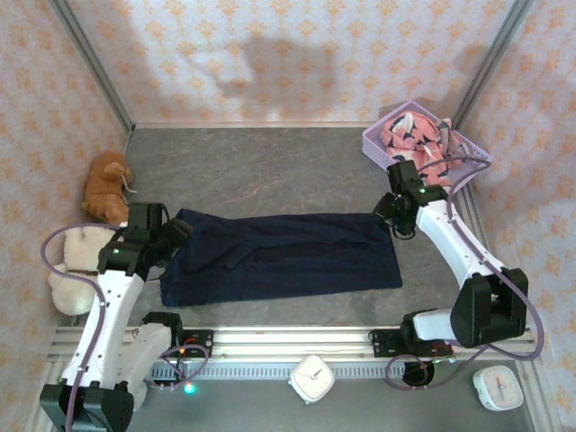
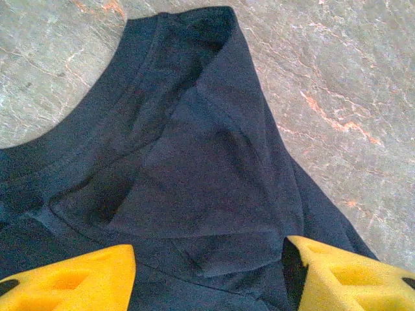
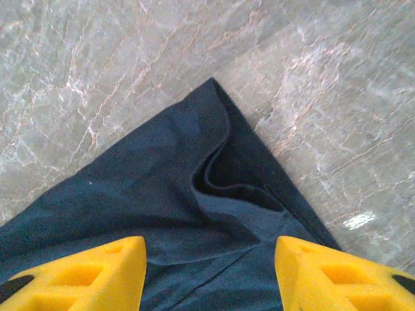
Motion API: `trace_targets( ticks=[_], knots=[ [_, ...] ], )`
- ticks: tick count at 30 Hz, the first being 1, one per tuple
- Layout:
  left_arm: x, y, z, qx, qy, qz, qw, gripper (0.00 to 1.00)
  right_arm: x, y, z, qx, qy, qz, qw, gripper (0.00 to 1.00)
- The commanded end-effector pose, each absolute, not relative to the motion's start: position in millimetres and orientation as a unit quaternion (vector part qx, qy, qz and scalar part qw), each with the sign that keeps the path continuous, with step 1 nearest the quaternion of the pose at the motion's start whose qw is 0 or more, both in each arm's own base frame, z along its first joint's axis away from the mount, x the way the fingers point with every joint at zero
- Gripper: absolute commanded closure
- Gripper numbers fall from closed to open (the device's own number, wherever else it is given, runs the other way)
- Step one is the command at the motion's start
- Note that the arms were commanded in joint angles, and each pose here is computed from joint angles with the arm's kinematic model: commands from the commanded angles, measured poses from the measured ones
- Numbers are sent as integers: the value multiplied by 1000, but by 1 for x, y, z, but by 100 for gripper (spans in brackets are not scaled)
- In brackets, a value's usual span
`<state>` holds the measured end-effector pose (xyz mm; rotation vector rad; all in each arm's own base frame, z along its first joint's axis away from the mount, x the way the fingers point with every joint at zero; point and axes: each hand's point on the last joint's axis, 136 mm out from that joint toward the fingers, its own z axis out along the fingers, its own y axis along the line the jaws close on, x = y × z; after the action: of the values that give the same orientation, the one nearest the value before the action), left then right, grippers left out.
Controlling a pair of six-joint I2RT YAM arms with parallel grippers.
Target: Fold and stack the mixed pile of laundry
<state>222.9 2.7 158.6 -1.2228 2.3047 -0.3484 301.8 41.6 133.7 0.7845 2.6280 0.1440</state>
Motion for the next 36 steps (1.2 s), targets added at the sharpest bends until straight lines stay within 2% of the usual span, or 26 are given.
trace_targets(
  ticks=[1,7,11,15,17,19,21,22,24,27,29,31,36],
  knots=[
    [243,13,166,-446,847,-101,271,38,312,28,134,274,939,10,209,45],
    [296,19,150,-425,856,-79,283,39,351,40,107,255,947,14,194,55],
    [317,15,126,-406,875,-72,255,45,366,45,80,249,954,8,167,61],
    [323,12,99,-403,885,-65,224,48,370,35,64,252,955,-31,155,60],
    [322,14,87,-403,889,-54,209,48,368,28,57,257,953,-56,148,55],
    [321,14,75,-402,894,-43,193,46,367,24,50,260,953,-69,140,49],
    [321,16,65,-398,899,-32,180,43,368,27,40,260,955,-63,130,48],
    [321,16,60,-395,902,-27,173,42,370,30,36,259,956,-55,127,50],
    [324,16,52,-391,905,-22,167,43,375,36,31,258,957,-39,124,61],
    [324,19,35,-388,910,-6,147,59,386,36,37,259,955,-40,140,86],
    [317,24,24,-388,914,20,120,67,397,33,48,258,952,-40,159,95],
    [308,29,13,-386,917,48,91,70,410,29,62,259,948,-36,183,100],
    [300,32,1,-377,922,71,54,70,443,17,70,276,939,-18,206,100]
  ],
)
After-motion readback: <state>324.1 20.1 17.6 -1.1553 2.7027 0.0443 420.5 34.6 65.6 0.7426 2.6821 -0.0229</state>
